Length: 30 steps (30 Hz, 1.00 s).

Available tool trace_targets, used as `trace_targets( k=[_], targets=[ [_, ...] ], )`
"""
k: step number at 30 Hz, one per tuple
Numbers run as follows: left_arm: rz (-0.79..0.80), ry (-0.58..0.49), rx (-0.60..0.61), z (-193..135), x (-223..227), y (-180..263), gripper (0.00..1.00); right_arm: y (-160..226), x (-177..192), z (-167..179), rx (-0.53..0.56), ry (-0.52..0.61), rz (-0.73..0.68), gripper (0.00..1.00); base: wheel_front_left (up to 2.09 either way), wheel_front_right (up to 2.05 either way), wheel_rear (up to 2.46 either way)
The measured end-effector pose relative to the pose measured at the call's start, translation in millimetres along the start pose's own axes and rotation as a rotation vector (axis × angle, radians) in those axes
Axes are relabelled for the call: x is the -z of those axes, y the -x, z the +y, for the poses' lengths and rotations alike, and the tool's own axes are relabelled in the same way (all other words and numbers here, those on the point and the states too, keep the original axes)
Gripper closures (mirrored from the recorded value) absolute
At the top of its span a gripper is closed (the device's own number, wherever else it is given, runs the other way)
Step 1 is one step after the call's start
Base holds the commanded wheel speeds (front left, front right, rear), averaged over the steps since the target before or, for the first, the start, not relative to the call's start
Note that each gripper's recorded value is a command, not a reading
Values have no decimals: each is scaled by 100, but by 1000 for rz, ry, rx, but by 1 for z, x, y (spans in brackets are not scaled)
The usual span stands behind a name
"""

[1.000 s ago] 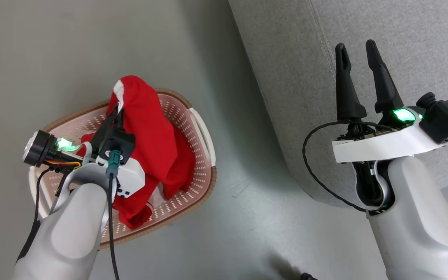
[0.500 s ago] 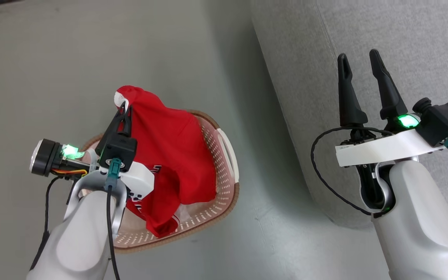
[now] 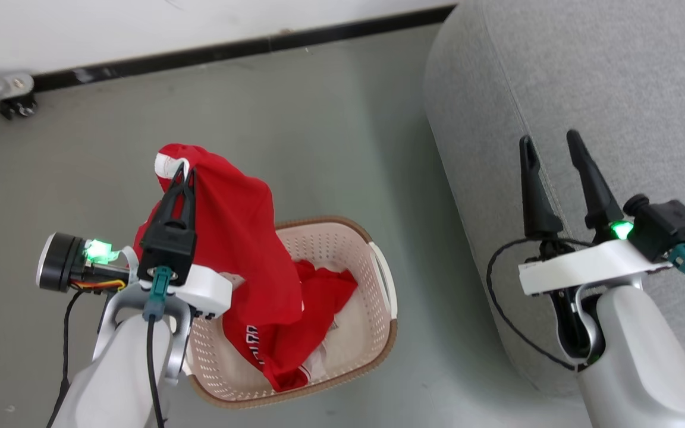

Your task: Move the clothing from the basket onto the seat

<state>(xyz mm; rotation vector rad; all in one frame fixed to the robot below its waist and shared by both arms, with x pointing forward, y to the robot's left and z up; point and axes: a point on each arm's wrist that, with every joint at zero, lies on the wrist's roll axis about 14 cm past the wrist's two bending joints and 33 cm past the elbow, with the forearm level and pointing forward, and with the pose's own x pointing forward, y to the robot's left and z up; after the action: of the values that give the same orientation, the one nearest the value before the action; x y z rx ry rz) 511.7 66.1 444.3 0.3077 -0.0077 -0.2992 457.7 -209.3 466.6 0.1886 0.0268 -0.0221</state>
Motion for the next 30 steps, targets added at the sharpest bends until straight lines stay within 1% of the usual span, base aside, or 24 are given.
trace_targets(
  k=[3, 8, 17, 18, 24, 30],
  targets=[
    [-32, -12, -27, 11, -14, 12, 100, 7, -1, 7, -16, -5, 0, 0, 0, 0, 0],
    [-79, -37, -56, 25, -35, 31, 100, 16, -7, 21, -61, 17, -8, 0, 0, 0, 0],
    [-229, -94, -78, 44, -94, 57, 100, 31, -10, 55, -171, 43, -8, 0, 0, 0, 0],
    [-261, -107, -82, 47, -107, 63, 100, 35, -9, 67, -209, 53, -3, 0, 0, 0, 0],
    [-363, -133, -66, 47, -145, 81, 100, 53, -1, 112, -358, 87, 23, 0, 0, 0, 0],
    [-474, -161, -19, 37, -185, 98, 100, 71, 10, 143, -483, 143, 68, 0, 0, 0, 0]
  ],
)
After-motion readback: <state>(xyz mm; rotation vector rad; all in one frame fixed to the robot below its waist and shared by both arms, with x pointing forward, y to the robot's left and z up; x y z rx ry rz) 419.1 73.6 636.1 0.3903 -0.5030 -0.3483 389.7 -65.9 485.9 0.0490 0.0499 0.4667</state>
